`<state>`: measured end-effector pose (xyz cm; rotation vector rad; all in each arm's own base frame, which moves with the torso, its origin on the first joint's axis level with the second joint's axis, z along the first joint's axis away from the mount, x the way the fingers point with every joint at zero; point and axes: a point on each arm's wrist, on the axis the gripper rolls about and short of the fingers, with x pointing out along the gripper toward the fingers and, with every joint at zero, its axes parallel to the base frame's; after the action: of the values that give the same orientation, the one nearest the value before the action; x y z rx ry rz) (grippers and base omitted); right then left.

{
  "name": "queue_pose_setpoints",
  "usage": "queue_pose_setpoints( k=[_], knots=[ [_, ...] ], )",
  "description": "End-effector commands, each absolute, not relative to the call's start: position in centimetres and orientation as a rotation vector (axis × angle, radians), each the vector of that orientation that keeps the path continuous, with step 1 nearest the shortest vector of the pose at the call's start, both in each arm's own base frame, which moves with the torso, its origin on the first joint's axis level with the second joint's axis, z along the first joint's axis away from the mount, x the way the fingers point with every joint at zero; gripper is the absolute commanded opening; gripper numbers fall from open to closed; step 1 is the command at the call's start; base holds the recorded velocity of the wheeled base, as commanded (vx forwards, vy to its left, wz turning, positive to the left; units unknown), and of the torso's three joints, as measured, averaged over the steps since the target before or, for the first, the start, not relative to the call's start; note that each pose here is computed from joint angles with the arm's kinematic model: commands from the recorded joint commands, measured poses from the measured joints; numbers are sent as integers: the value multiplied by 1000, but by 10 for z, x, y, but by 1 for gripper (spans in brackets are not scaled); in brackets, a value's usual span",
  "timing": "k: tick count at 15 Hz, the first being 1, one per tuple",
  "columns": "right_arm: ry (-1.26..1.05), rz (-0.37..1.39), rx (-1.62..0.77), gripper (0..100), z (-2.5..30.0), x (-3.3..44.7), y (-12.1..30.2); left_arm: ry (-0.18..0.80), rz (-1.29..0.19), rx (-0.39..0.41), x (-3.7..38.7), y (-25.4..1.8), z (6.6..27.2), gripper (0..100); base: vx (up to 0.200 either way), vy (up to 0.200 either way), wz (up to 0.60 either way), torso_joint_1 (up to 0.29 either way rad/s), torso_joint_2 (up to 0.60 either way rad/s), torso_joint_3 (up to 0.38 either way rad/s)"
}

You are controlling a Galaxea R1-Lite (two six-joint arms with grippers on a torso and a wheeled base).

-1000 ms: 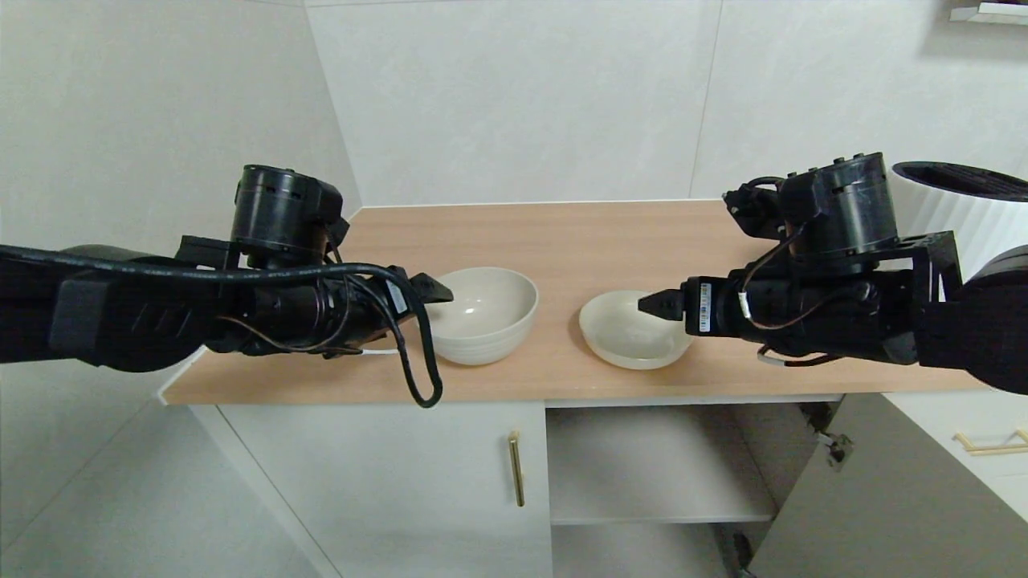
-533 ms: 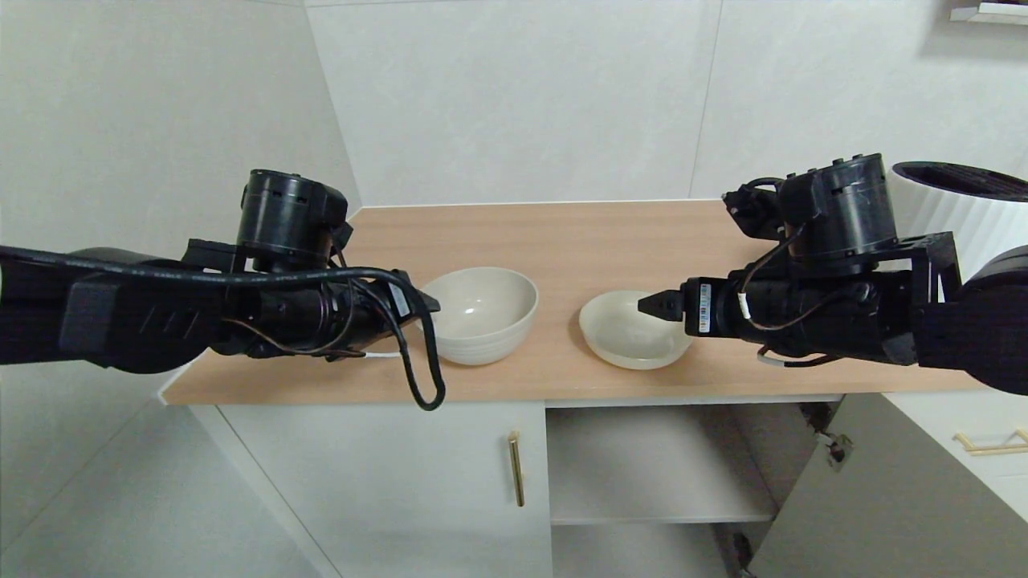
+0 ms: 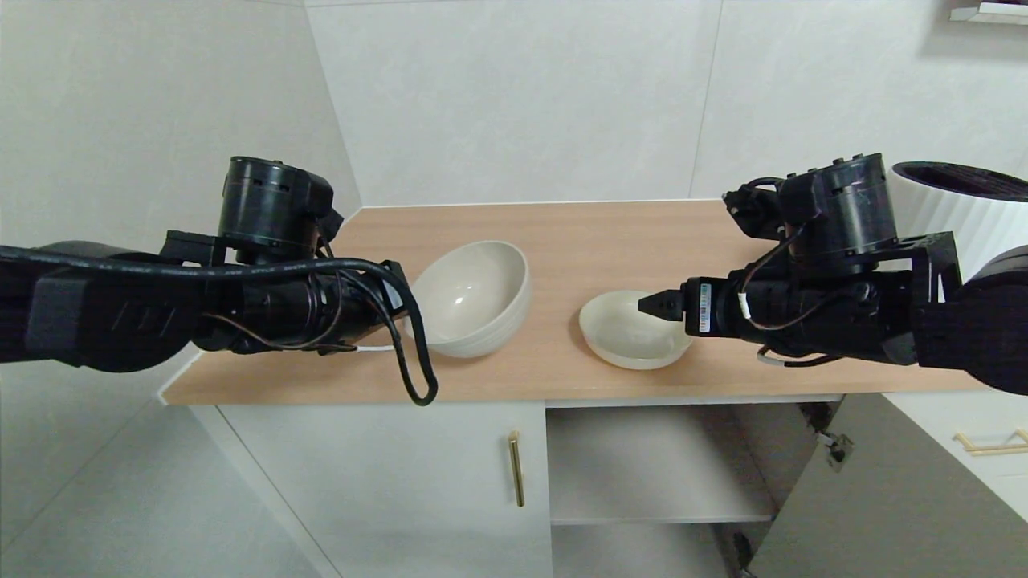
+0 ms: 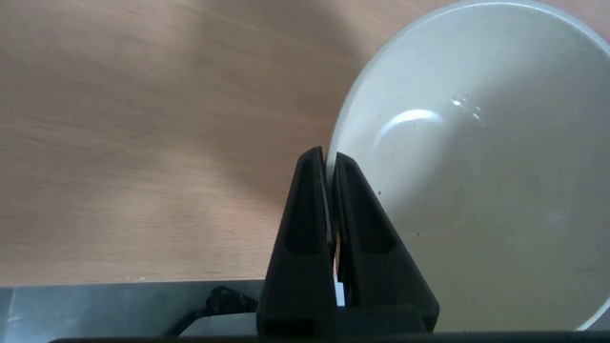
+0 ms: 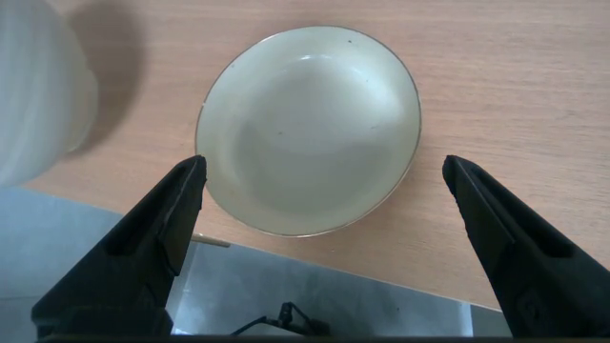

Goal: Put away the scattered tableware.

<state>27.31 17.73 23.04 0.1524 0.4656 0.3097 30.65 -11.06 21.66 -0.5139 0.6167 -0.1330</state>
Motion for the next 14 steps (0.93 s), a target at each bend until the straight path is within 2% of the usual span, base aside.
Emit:
queue_pose_setpoints(
  k=[1,8,14],
  knots=[
    [465,311,152,100,231,273,178,601,-137,-519,303,-109,222,0,0,0,0,0,0,0],
    [497,135,80,100,197,303,193,600,-137,-519,303,-109,222,0,0,0,0,0,0,0],
    [502,91,94,100,192,319,187,596,-139,-520,301,-108,224,0,0,0,0,0,0,0]
  ],
)
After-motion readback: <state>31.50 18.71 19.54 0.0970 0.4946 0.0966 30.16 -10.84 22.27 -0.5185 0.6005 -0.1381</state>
